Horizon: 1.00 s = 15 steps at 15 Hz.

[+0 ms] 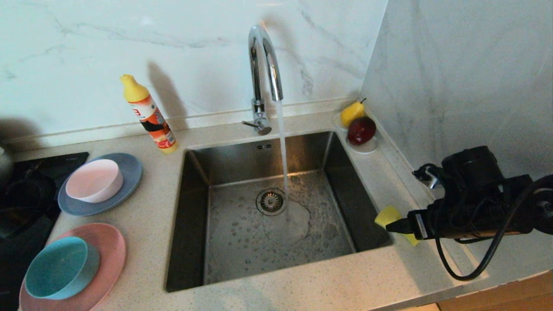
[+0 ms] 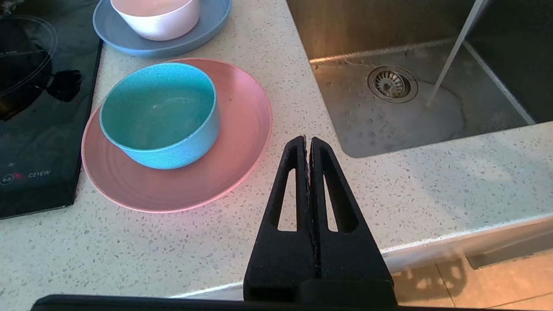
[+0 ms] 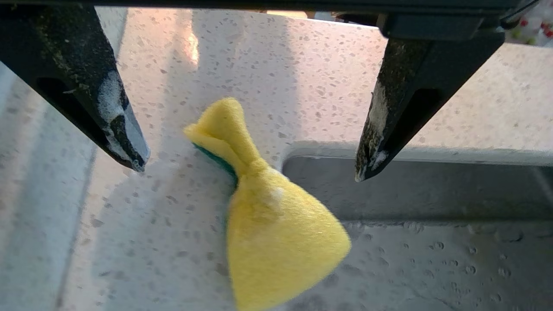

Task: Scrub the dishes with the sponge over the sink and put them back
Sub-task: Pick up a bowl and the sponge

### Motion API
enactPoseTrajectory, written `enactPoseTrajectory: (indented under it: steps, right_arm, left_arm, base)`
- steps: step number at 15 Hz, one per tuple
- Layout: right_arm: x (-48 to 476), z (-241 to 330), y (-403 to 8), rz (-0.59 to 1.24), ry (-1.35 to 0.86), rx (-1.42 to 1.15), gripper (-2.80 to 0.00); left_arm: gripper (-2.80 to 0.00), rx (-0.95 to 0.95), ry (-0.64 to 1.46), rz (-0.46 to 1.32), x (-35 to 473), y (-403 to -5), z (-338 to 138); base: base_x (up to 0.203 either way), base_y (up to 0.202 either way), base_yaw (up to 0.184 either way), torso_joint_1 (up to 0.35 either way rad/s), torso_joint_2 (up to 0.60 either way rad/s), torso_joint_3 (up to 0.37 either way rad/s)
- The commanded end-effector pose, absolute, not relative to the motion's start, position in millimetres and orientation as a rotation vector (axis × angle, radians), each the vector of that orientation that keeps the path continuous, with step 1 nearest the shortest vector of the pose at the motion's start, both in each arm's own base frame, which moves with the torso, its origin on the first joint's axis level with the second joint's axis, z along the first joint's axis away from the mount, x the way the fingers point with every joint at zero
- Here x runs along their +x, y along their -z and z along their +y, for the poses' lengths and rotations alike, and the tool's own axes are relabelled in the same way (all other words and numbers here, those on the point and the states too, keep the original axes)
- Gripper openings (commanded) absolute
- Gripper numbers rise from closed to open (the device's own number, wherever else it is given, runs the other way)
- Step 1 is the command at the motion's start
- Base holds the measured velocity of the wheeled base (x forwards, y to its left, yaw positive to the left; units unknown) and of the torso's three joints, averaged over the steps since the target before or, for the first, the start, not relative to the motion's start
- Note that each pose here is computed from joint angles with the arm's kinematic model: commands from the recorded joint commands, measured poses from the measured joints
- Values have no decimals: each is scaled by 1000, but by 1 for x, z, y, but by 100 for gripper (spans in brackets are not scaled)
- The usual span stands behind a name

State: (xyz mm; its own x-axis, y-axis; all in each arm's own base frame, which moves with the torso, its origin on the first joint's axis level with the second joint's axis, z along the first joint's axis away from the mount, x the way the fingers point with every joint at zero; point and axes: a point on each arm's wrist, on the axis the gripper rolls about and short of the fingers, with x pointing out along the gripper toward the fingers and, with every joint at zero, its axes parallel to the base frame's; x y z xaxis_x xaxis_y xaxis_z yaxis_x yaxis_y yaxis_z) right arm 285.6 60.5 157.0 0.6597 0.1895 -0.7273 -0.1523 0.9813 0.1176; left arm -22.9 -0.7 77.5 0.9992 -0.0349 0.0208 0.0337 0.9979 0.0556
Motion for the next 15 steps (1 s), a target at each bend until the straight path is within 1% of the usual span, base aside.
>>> enactPoseTrajectory:
  steps: [1,15]
  right_arm:
    - [287,61,-157,828,-218,39,0]
    - [289,58,-155,810,-328,-89,0]
  left_arm:
    - [-280,55,35,-3,-21,-72,-1]
    - [-280,55,35,-3,-21,-72,-1]
  base:
    - [0,0,0,0,0,0]
    - [0,0,0,0,0,0]
